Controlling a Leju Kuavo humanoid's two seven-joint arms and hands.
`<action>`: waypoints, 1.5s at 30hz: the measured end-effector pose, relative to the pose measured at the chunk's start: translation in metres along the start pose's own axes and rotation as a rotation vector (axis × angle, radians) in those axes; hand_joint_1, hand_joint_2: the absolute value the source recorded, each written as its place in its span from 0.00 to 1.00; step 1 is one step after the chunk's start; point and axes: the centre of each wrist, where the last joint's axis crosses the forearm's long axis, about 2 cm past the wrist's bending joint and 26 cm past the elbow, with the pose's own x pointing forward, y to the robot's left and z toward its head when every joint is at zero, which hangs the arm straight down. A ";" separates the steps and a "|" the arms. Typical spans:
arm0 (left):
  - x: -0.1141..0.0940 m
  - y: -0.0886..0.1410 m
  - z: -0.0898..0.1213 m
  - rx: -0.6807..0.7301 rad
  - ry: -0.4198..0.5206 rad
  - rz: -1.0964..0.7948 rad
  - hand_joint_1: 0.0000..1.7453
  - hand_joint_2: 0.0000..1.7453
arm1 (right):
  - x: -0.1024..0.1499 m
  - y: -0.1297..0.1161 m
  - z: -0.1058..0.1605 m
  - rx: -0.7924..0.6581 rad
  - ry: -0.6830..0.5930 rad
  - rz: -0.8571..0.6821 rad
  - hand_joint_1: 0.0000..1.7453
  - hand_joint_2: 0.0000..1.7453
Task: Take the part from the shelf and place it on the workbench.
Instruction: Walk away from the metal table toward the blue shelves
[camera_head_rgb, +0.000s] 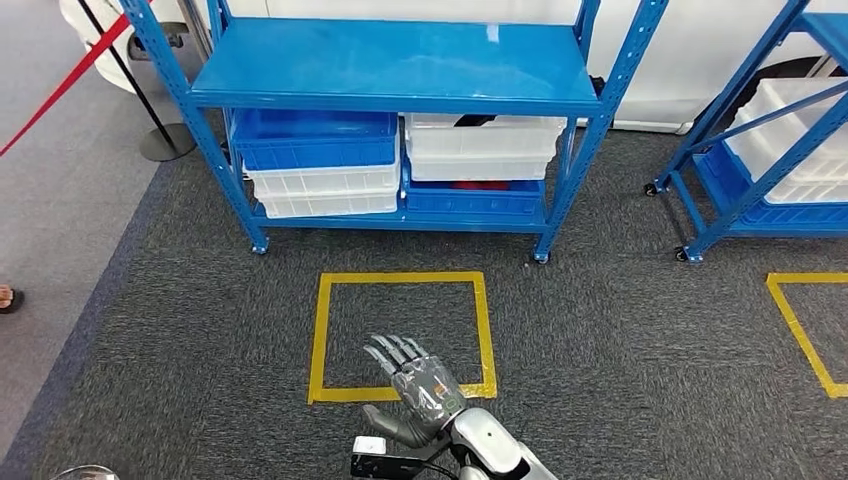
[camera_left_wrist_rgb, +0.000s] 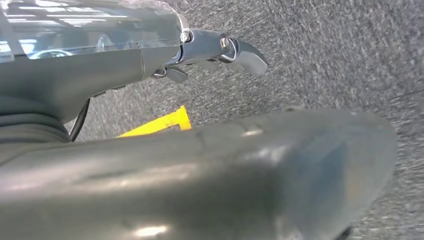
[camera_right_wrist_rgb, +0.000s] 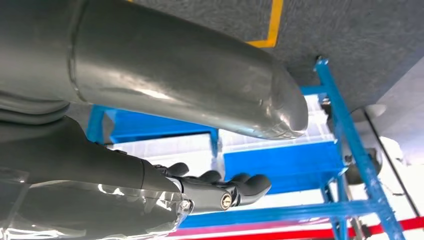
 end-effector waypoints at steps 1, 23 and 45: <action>0.001 0.000 0.000 0.000 -0.001 0.000 0.00 0.00 | 0.000 0.001 0.002 0.002 0.001 -0.008 0.00 0.00; -0.003 0.001 0.000 0.000 0.007 -0.008 0.00 0.00 | 0.009 0.002 0.005 -0.014 -0.012 -0.028 0.00 0.00; 0.000 0.001 0.000 0.007 0.004 -0.025 0.00 0.00 | 0.016 0.004 0.005 0.021 -0.018 -0.067 0.00 0.00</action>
